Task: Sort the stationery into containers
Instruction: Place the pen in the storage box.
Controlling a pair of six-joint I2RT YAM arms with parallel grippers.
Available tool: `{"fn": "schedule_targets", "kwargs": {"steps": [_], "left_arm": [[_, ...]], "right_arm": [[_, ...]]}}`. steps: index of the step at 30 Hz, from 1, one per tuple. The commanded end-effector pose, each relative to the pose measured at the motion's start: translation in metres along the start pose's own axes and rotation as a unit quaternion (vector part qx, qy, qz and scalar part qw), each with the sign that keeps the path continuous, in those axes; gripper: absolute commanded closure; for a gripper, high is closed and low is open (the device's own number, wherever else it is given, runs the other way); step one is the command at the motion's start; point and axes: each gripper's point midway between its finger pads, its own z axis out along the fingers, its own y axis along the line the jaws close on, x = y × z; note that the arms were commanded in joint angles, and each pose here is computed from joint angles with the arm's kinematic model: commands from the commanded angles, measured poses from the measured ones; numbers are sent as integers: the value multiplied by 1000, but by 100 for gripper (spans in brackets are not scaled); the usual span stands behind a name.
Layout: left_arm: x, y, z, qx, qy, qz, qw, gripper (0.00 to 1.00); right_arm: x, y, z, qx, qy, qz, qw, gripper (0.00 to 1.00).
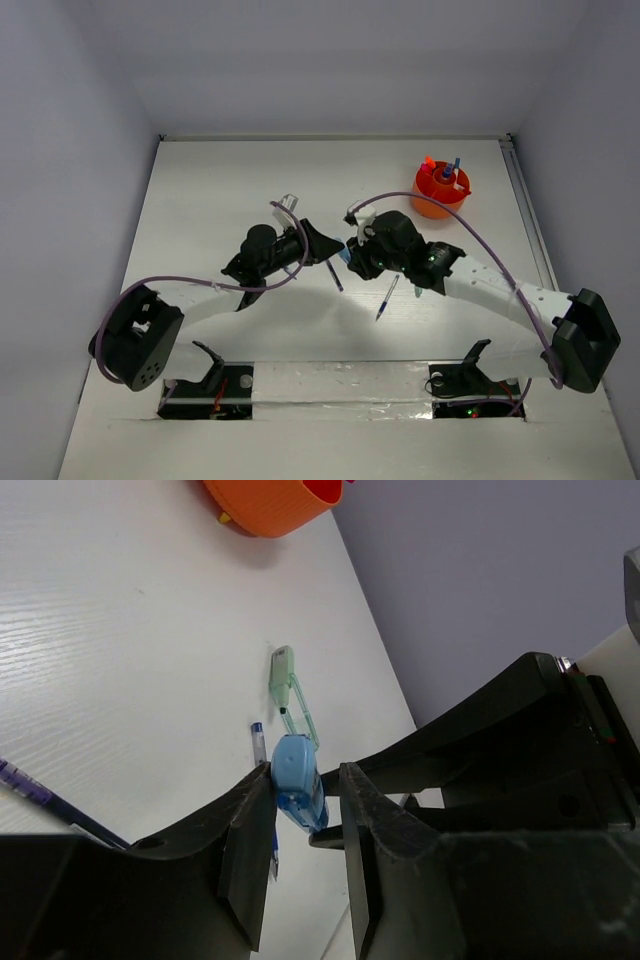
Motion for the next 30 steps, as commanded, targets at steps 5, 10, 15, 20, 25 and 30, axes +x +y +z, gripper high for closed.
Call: {"fn": "schedule_targets", "kwargs": {"steps": [5,10,15,20,25,30], "left_arm": [[-9,-22,4,58,-17,6,998,73],[-10,-23,2,57,-18,9,998,95],[-16,-25,-1,48,-27,19,998,100],[-15,-29,-4,56,-27,15,998,100],[-11,-34,-7,73,-22,4,997,100],[-3,-33,-8,70,-14,4,997,100]], "right_arm": [[-10,15,-7,-27,-28,-19,999,81],[-9,11,-8,-16,-29,-15,999,82],[-8,1,-11,14,-33,-5,999,87],[-28,5,-18,7,-81,8,997,94],[-51,9,-25,0,-129,15,992,100],[-72,10,-32,1,-164,18,986,100]]}}
